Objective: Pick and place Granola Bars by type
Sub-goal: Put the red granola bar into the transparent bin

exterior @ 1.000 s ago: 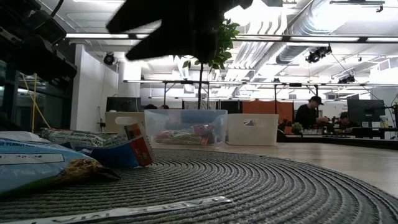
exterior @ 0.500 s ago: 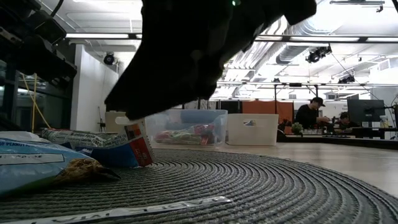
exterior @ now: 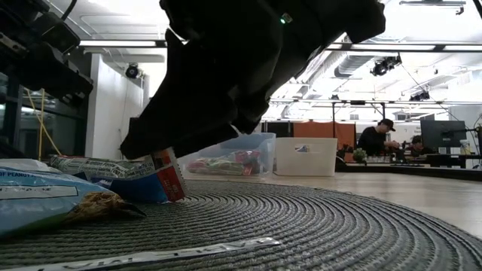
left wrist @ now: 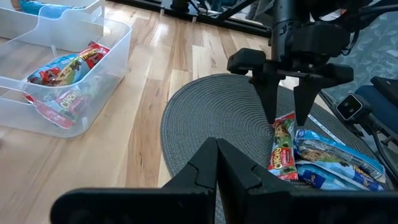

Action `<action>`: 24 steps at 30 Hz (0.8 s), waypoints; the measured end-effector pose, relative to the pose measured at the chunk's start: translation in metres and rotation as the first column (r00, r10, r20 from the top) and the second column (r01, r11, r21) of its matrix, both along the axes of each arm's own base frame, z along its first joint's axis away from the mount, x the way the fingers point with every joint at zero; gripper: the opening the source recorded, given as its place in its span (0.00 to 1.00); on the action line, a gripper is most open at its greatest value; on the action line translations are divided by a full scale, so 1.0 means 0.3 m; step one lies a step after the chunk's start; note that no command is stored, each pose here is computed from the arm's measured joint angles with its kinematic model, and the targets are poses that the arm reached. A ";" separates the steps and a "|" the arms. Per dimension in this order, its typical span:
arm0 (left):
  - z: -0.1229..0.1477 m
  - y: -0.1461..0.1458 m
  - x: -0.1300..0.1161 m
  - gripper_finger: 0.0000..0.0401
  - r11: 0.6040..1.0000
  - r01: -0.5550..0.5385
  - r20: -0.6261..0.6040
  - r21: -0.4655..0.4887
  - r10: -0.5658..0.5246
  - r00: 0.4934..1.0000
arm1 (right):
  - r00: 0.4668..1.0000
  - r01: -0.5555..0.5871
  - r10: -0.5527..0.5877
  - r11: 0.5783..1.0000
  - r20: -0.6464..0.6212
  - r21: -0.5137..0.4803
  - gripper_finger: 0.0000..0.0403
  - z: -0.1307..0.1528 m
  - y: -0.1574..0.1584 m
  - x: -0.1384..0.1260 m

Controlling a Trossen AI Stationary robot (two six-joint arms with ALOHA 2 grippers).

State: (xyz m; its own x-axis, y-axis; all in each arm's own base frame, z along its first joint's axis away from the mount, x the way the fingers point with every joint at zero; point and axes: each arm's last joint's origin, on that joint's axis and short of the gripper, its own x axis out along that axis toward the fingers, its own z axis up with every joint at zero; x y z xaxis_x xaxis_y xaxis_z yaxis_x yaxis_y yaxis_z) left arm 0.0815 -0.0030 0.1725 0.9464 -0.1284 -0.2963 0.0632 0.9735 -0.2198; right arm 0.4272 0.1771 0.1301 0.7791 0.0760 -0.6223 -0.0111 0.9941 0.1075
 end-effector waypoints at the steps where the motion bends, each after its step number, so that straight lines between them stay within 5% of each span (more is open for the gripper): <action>1: 0.000 0.000 0.000 0.00 1.000 0.000 0.000 0.000 0.000 1.000 | 1.000 0.005 -0.005 1.000 -0.002 -0.006 0.53 -0.001 -0.001 -0.001; 24: 0.000 0.001 0.000 0.00 1.000 -0.005 0.000 0.001 0.005 1.000 | 1.000 -0.005 0.004 1.000 -0.018 -0.013 0.51 -0.059 0.000 0.008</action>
State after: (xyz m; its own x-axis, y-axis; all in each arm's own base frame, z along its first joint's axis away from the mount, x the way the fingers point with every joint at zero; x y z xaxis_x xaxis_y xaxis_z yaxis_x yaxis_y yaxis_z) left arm 0.0815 -0.0029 0.1724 0.9469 -0.1238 -0.2968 0.0587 0.9740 -0.2189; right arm 0.4297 0.1770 0.1125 0.7672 0.0713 -0.6374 -0.0137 0.9954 0.0948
